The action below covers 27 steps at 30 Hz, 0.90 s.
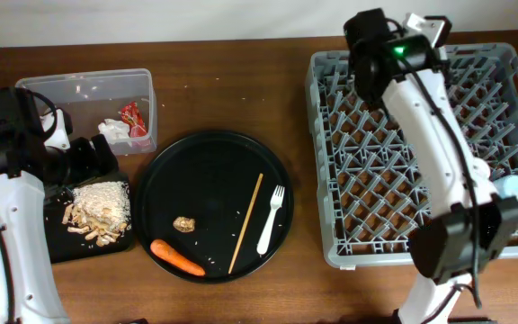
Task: Sort waste into correct bins and load items into the dishwasher rack
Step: 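Take the plate with the right gripper and stand it in the rack, then grasp the white plastic fork with the right gripper and place it in the rack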
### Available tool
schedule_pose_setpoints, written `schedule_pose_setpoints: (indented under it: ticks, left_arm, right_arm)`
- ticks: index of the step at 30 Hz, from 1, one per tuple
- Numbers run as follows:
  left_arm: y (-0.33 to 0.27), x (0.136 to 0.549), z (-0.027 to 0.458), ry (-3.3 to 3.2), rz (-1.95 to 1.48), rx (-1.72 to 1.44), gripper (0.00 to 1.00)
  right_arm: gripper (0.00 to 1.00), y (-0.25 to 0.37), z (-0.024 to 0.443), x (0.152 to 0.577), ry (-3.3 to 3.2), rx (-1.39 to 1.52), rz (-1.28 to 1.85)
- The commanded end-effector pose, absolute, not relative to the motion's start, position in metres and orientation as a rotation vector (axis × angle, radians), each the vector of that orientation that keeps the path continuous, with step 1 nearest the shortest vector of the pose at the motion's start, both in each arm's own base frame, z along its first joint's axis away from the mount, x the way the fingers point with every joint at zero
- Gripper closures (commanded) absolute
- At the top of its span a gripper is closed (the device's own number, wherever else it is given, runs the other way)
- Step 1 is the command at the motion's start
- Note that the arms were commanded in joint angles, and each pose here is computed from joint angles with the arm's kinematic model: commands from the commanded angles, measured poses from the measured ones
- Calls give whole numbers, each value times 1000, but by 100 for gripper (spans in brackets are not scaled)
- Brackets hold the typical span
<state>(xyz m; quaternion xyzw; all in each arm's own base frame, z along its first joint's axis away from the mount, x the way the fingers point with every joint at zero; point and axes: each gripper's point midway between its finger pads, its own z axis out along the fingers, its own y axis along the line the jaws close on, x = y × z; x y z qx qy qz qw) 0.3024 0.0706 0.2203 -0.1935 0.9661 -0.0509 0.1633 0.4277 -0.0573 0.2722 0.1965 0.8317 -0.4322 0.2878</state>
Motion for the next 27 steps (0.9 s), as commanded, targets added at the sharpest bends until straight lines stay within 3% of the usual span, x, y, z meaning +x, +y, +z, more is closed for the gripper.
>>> schedule_pose_setpoints:
  ticks: [1,6,8,9,10,15,20,24,27]
  left_arm:
    - [71,304,221,2750,-153,-546,1]
    - [71,304,221,2751,-153,-546,1]
    - [71,304,221,2751,-153,-546,1]
    - [71,304,221,2751,-153,-546,1]
    - [71,304,221,2751,-153,-546,1]
    - [66,304,221,2755,-170,-531,1]
    - [7,317,221,2786,-241,-239,1]
    - [-24,321,199,2883,-203,-86,1]
    - [-3,317,195,2908,-96,-164,1]
  right_arm:
    - [96,-46,224,438,2311,499,-1162]
    - [96,41,185,441,2456,295,-968]
    - [92,83,193,432,2444,182,-902]
    - [66,101,211,426,2392,121,-896]
    - [4,108,227,420,2364,117,-855]
    - [1,41,303,379,2394,372,-550]
    - [1,2,277,345,2772,328,185]
    - [1,50,264,311,2931,101,400]
    - [1,134,217,297,3026,-55,446]
